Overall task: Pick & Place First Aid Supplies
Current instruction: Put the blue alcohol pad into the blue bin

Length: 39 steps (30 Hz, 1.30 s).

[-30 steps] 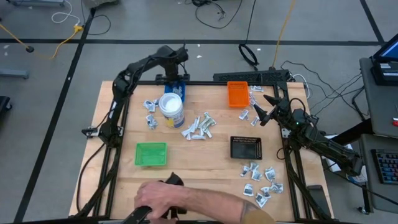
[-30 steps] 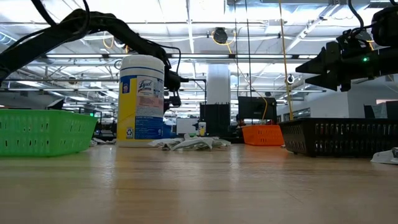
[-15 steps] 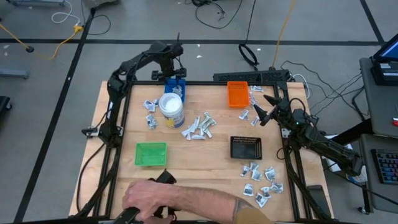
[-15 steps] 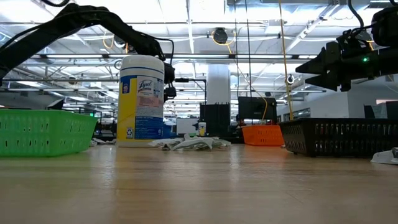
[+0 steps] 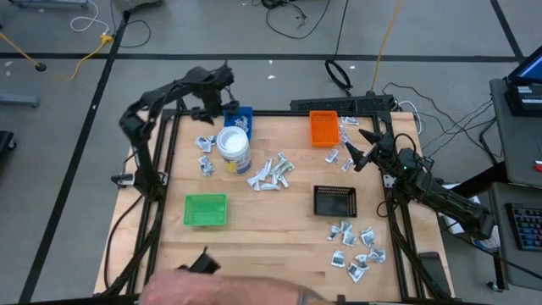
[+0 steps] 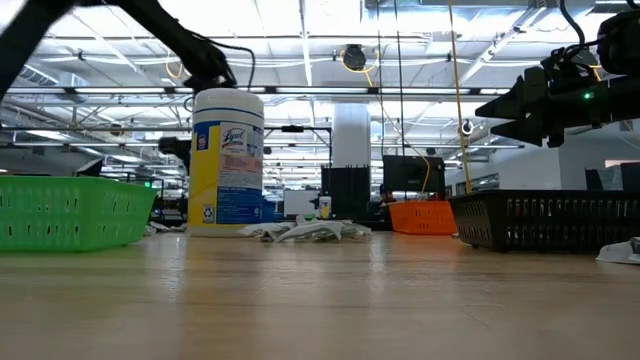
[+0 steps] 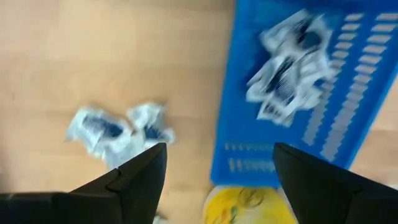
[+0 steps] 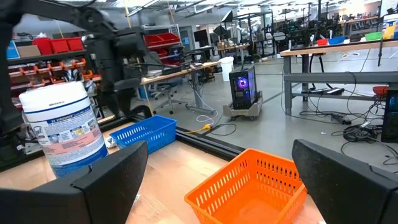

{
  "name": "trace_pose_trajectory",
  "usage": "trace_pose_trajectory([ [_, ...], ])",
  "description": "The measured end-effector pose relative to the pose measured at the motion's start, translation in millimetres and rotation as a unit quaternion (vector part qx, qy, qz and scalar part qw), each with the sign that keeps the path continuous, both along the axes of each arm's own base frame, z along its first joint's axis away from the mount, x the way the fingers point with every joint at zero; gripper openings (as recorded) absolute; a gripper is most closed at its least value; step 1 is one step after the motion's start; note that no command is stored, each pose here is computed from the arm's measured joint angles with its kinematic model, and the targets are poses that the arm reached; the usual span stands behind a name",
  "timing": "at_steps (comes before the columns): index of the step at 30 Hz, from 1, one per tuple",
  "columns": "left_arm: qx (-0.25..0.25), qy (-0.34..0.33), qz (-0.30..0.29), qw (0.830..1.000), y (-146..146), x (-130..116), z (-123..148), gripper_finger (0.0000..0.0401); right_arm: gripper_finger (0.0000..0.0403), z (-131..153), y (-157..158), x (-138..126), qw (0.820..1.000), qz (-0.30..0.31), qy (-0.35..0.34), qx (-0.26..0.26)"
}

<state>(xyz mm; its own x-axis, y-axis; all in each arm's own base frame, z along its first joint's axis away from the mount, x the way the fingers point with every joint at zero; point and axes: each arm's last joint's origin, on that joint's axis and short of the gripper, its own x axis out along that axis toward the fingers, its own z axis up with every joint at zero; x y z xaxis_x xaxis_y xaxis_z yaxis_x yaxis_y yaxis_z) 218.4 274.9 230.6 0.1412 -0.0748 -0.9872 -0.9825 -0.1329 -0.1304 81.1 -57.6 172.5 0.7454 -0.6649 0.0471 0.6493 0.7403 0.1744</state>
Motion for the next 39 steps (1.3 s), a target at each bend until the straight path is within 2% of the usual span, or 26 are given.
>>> trace_pose_trajectory([
  [8, 0.007, -0.006, 0.062, 0.998, -54.8, -42.6, -8.7, 0.0269, 0.0393, 0.0, 0.0, 0.0, 1.0, 0.0, 0.0, 0.0],
  [13, 0.012, -0.015, 0.079, 0.997, -87.4, -67.7, -11.5, 0.0255, 0.0393, -0.1, 0.0, 0.0, 1.0, 0.0, 0.0, 0.0],
  [18, -0.004, -0.02, 0.089, 0.996, -114.8, -87.9, -20.3, 0.0249, 0.0393, 0.0, 0.0, 0.0, 1.0, 0.0, 0.0, 0.0],
  [23, -0.029, -0.006, 0.061, 0.998, -130.3, -90.1, -36.4, 0.0256, 0.0393, 0.0, 0.0, 0.0, 1.0, 0.0, 0.0, 0.0],
  [29, -0.019, 0.017, 0.041, 0.999, -137.0, -87.1, -46.6, 0.0264, 0.0393, 0.0, 0.0, 0.0, 1.0, 0.0, 0.0, 0.0],
  [39, -0.013, 0.025, 0.008, 1.0, -137.8, -74.8, -69.6, 0.0239, 0.0393, 0.0, 0.0, 0.0, 1.0, 0.0, 0.0, 0.0],
])
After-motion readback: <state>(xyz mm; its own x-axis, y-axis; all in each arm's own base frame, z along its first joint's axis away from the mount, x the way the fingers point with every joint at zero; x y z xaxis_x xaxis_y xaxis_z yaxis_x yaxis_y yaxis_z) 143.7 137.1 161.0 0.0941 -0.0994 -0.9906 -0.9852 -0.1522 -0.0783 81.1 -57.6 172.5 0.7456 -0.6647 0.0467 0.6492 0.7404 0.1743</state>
